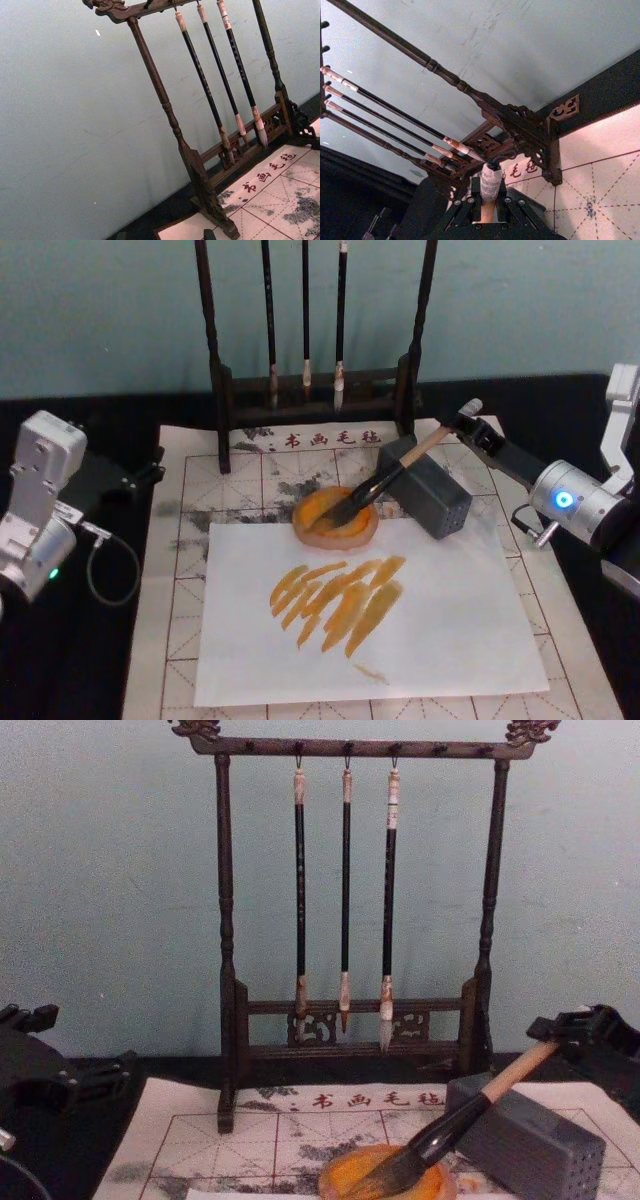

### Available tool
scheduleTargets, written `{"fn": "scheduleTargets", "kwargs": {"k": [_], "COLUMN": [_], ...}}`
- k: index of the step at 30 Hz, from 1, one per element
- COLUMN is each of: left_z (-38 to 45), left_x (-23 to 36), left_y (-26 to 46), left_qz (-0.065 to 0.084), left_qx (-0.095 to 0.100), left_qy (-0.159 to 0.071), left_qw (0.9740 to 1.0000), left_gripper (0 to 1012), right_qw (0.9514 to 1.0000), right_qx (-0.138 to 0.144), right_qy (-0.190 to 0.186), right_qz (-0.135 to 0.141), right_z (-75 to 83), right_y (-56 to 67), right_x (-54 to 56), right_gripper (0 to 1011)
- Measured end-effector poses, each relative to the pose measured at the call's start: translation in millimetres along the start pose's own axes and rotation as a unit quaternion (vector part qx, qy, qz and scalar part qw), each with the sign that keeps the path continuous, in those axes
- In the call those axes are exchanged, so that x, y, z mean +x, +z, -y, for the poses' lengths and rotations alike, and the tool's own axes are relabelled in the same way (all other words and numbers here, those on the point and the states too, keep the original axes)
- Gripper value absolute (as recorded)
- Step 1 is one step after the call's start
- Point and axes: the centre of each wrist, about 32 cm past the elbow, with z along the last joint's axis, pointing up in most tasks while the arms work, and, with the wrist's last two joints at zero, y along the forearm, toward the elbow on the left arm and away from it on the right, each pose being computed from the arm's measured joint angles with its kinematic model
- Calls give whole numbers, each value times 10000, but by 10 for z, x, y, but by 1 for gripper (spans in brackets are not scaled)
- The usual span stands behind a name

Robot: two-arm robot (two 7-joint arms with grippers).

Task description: Pick up the brush from the inkstone, write on the paper, then place the brush back to its original position.

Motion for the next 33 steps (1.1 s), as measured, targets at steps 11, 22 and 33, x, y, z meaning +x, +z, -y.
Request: {"fn": "scheduleTargets", "kwargs": {"k": [11,22,33], "left_z": [0,0,0], "left_x": [0,0,0], "left_y": [0,0,0], "left_qz": [0,-1,0], "left_qx": [0,0,0], "left_qy": [0,0,0], "left_qw": [10000,10000,10000], "left_gripper": [1001,1001,1001], "right_qw": [10000,10000,10000], "right_qx": [-2,-5,-8], "right_qy": [-11,-12,-17], "right_qz": [-10,-6,-2], "right_z": [0,2,2], "right_y": [2,0,-2], "right_x": [-1,0,1], "right_gripper": [185,185,433]}}
